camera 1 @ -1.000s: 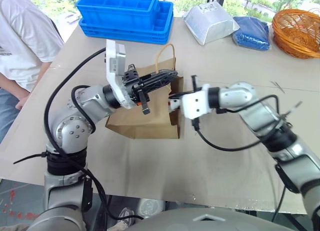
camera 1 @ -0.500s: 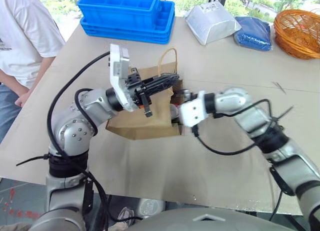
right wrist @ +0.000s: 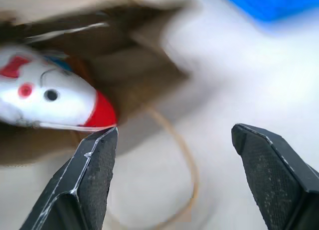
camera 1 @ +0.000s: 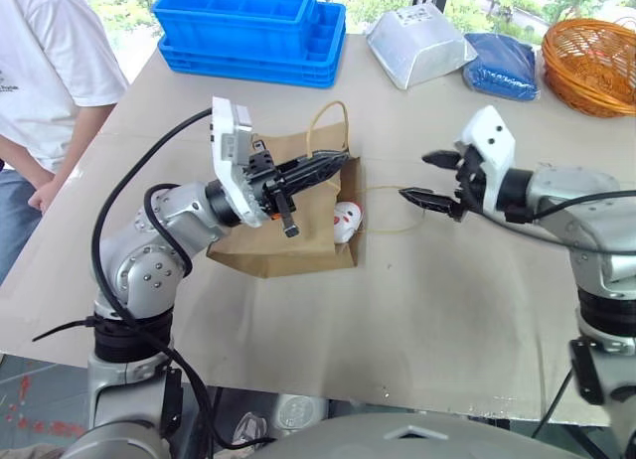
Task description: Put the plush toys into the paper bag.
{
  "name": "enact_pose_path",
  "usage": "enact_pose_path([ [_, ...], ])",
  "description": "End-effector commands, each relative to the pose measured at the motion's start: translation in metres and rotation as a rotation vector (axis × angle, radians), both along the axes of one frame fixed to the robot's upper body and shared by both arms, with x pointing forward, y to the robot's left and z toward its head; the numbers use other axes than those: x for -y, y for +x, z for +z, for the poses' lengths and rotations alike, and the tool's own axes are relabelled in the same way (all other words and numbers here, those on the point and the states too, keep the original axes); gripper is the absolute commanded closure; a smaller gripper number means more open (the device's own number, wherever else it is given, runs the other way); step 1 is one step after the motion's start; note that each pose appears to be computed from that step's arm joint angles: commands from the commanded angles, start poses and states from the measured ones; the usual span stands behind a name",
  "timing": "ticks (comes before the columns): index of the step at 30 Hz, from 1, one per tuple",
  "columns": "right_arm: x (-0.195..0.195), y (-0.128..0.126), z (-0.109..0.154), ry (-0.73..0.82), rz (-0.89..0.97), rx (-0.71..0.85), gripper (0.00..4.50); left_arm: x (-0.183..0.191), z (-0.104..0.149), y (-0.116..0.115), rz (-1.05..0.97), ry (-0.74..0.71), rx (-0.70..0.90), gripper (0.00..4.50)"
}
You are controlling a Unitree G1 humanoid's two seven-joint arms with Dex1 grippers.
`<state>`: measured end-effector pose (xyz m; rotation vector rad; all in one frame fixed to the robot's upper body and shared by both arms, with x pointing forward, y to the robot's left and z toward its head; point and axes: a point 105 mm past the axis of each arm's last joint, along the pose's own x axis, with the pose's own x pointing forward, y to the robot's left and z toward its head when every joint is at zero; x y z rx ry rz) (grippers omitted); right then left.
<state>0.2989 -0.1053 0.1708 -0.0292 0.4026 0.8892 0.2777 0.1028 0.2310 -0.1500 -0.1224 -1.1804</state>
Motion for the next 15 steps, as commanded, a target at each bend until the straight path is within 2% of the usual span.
enact_pose_path([
  [1, 0.003, -0.003, -0.011, 0.052, -0.060, -0.117, 0.91, 0.003, 0.010, -0.008, -0.019, -0.014, 0.064, 4.50],
  [5, 0.000, 0.005, -0.029, 0.065, -0.107, -0.192, 0.91, 0.005, 0.011, -0.012, -0.025, -0.020, 0.070, 4.50],
  [9, 0.002, 0.010, -0.039, 0.006, -0.132, -0.199, 0.91, 0.003, 0.010, -0.015, -0.020, -0.016, 0.074, 4.50],
  [15, 0.015, 0.015, -0.010, 0.081, -0.158, -0.093, 0.91, -0.002, 0.008, -0.016, 0.012, -0.017, 0.067, 4.50],
])
